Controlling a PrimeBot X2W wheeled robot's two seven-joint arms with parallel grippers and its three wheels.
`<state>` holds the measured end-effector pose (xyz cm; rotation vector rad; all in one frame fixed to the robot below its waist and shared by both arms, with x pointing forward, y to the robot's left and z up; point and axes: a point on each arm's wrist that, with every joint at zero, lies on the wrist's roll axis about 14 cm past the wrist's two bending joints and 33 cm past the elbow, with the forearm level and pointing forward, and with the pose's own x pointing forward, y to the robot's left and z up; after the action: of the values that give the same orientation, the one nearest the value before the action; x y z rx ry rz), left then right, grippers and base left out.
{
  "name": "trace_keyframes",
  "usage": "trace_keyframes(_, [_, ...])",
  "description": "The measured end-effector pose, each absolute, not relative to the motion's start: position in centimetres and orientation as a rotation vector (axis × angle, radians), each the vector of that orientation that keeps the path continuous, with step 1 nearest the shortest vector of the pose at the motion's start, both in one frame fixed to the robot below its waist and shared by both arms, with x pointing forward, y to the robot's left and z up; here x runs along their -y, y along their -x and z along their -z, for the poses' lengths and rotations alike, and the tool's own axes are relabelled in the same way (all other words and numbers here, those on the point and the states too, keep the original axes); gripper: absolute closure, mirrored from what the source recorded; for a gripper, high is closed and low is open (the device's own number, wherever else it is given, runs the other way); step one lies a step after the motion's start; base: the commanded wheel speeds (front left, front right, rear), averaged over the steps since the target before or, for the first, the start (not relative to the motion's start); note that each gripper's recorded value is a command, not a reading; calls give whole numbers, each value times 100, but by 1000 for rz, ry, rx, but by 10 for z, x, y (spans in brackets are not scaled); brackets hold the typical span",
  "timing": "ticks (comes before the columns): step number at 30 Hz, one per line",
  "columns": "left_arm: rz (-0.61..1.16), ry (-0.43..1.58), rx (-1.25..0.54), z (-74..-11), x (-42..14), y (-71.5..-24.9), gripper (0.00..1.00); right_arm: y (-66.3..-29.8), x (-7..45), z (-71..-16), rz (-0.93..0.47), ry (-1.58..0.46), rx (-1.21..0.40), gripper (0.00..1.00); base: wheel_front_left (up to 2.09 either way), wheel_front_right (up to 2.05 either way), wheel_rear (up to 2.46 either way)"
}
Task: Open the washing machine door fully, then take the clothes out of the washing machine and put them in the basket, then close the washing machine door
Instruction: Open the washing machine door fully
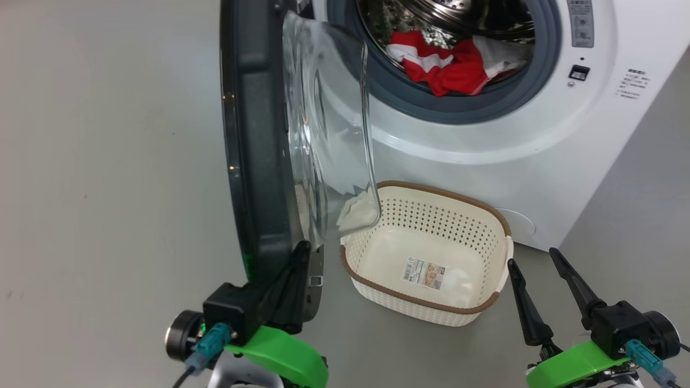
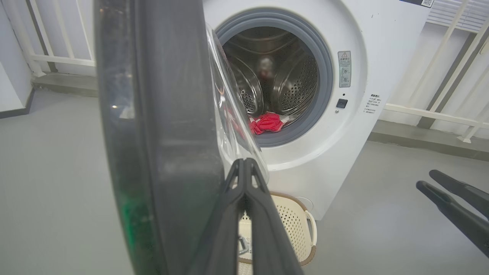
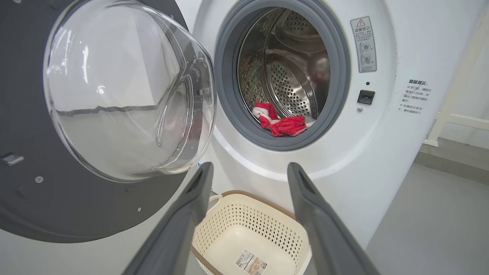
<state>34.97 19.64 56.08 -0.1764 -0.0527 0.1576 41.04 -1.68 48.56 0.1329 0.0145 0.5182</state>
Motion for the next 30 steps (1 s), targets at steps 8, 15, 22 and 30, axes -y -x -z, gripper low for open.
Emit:
trace_keyframes(8, [-294,186,52,-555,-237,-329,100,-409,-1,-484,-570,-133,-28,0,0,0,0])
trace_keyframes(15, [-408,164,55,-550,-272,-315,100,-409,-14,-482,-606,-136,-41,0,0,0,0])
trace_keyframes(22, [-516,166,54,-546,-304,-308,100,-408,-22,-472,-632,-137,-81,0,0,0,0])
trace_keyframes(30, [-646,169,58,-540,-344,-301,100,-412,-18,-460,-620,-140,-114,0,0,0,0])
